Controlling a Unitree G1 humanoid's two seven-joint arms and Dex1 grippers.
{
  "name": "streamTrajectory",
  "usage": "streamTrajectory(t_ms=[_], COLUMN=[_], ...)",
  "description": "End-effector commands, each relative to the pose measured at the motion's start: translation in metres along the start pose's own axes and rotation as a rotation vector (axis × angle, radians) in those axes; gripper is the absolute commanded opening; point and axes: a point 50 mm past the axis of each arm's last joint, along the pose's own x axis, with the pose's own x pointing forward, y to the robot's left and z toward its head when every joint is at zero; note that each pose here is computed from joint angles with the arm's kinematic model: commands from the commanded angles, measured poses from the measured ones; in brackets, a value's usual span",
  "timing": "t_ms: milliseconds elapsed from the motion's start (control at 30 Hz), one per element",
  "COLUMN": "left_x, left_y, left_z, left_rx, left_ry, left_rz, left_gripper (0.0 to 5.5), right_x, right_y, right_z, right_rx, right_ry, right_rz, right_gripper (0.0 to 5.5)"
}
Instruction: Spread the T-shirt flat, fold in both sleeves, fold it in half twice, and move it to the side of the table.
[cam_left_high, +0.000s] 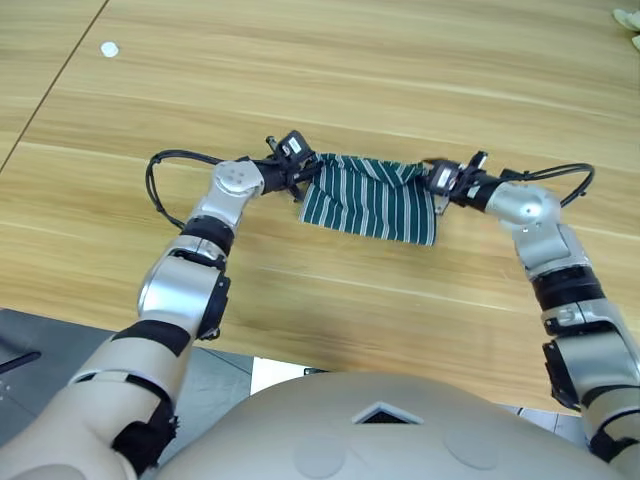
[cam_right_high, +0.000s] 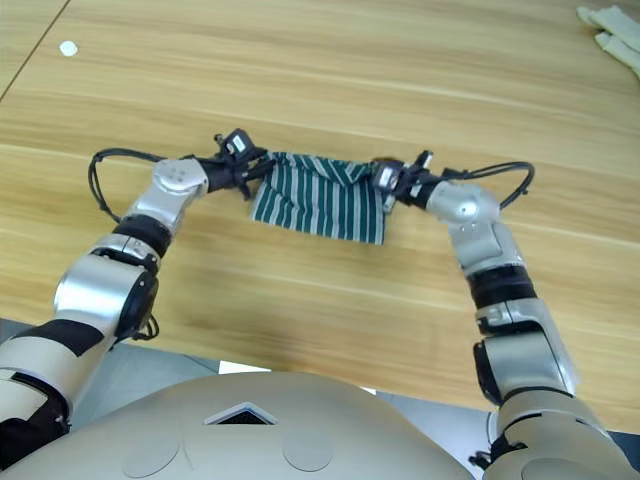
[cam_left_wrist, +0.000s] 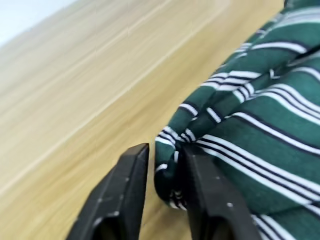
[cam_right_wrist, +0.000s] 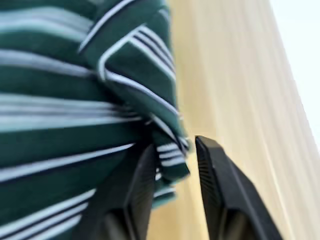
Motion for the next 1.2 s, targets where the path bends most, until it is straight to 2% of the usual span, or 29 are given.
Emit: streamTrajectory(t_ms=[33,167,233,267,333,400,433,533,633,767,967,1067,1200], left_x=[0.001,0.006,0.005,0.003,-0.005,-0.012,-0.015,-0.022,-0.031,-0.035,-0.03,-0.026,-0.026], left_y=[0.01,0.017,0.032,0.039,0.05,0.051,0.045,0.01,-0.014,-0.017,-0.015,-0.016,-0.03], left_z=[0.014,0.039,0.066,0.076,0.087,0.087,0.084,0.06,0.029,0.005,-0.003,-0.008,-0.033], left_rx=[-0.198,-0.27,-0.387,-0.454,-0.545,-0.467,-0.356,0.04,0.272,0.41,0.547,0.628,0.803], left_ry=[-0.093,-0.211,-0.405,-0.494,-0.634,-0.691,-0.691,-0.615,-0.462,-0.271,-0.143,-0.066,0.105], left_rz=[-0.005,0.027,0.131,0.173,0.223,0.215,0.181,-0.024,-0.163,-0.158,-0.092,-0.079,-0.206], left_gripper=[1.84,2.55,2.87,3.1,3.12,3.12,3.12,3.12,3.12,3.12,3.12,3.12,3.12], right_x=[0.003,0.007,0.015,0.019,0.025,0.027,0.025,0.022,0.032,0.055,0.078,0.084,0.088], right_y=[-0.041,-0.055,-0.055,-0.053,-0.048,-0.046,-0.046,-0.04,-0.028,-0.014,0.002,0.012,0.023], right_z=[-0.003,-0.013,-0.017,-0.016,-0.008,0.01,0.02,0.051,0.065,0.065,0.063,0.061,0.064], right_rx=[0.384,0.634,0.679,0.686,0.641,0.535,0.467,0.229,0.051,-0.09,-0.204,-0.236,-0.265], right_ry=[-0.082,-0.1,-0.064,-0.062,-0.116,-0.23,-0.293,-0.427,-0.404,-0.262,-0.112,-0.085,-0.091], right_rz=[-0.171,-0.268,-0.314,-0.32,-0.299,-0.253,-0.242,-0.178,-0.098,-0.037,0.0,0.031,0.07], right_gripper=[1.93,2.7,3.05,3.3,3.67,4.0,4.19,4.6,4.6,4.6,4.6,4.6,4.6])
